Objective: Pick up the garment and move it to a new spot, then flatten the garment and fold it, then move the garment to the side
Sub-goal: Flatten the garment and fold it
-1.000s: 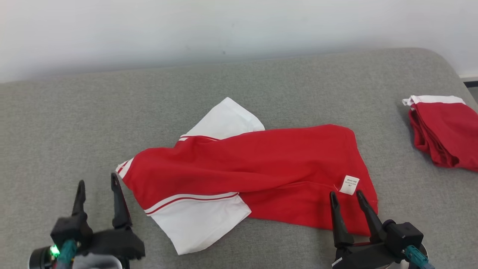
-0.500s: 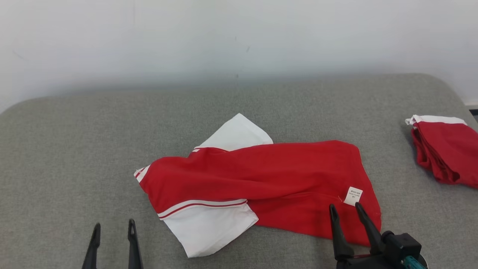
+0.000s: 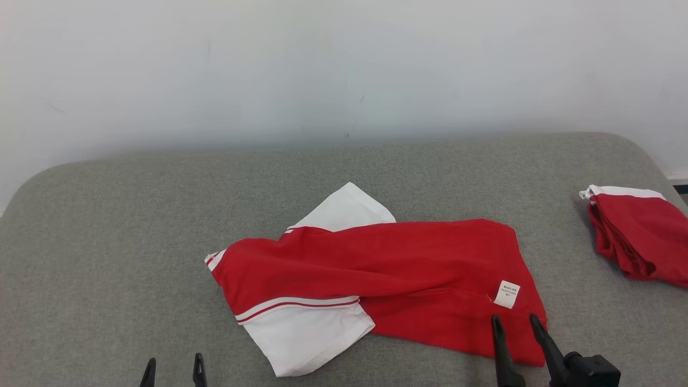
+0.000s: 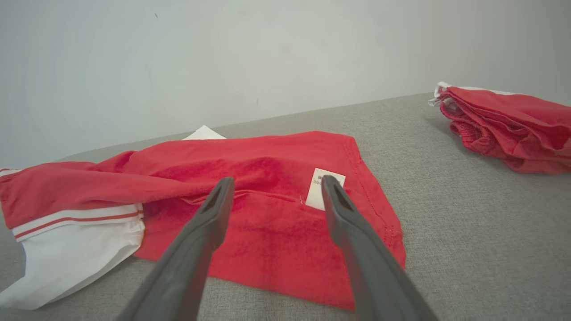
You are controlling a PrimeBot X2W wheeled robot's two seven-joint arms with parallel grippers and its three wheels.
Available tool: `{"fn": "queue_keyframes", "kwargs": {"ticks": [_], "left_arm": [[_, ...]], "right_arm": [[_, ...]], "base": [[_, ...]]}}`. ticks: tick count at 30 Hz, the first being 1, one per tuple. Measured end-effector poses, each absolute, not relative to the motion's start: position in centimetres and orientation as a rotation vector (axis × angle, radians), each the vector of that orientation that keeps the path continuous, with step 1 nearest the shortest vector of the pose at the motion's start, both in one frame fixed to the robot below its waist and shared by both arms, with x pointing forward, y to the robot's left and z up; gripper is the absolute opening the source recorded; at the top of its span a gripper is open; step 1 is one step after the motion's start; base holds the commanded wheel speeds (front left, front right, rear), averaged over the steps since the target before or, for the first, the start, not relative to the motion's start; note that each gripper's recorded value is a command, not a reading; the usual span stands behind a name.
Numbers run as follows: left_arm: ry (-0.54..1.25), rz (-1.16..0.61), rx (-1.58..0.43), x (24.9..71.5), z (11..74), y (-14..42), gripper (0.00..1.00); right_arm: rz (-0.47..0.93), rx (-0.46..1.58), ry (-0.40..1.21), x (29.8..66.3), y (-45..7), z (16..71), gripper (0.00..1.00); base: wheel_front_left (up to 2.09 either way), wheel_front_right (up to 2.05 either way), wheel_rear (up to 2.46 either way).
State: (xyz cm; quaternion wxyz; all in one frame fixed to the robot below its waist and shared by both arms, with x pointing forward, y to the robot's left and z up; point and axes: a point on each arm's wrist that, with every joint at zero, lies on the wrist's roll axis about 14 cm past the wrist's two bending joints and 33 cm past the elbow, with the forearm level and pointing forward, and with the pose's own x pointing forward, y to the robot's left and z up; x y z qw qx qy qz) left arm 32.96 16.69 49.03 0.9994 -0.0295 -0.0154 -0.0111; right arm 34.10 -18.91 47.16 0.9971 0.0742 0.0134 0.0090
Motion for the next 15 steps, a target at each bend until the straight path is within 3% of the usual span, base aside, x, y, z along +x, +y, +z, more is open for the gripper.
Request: {"fn": "queue_keyframes", "kwargs": {"ticks": [15], "left_arm": [[0.007,-0.04,-0.087,33.1,47.9,16.2,1.0]], "right_arm": [[0.001,0.144,0.038,33.8,-19.5,47.1,1.0]], "base": [[0.0,0.0,0.0]]}}
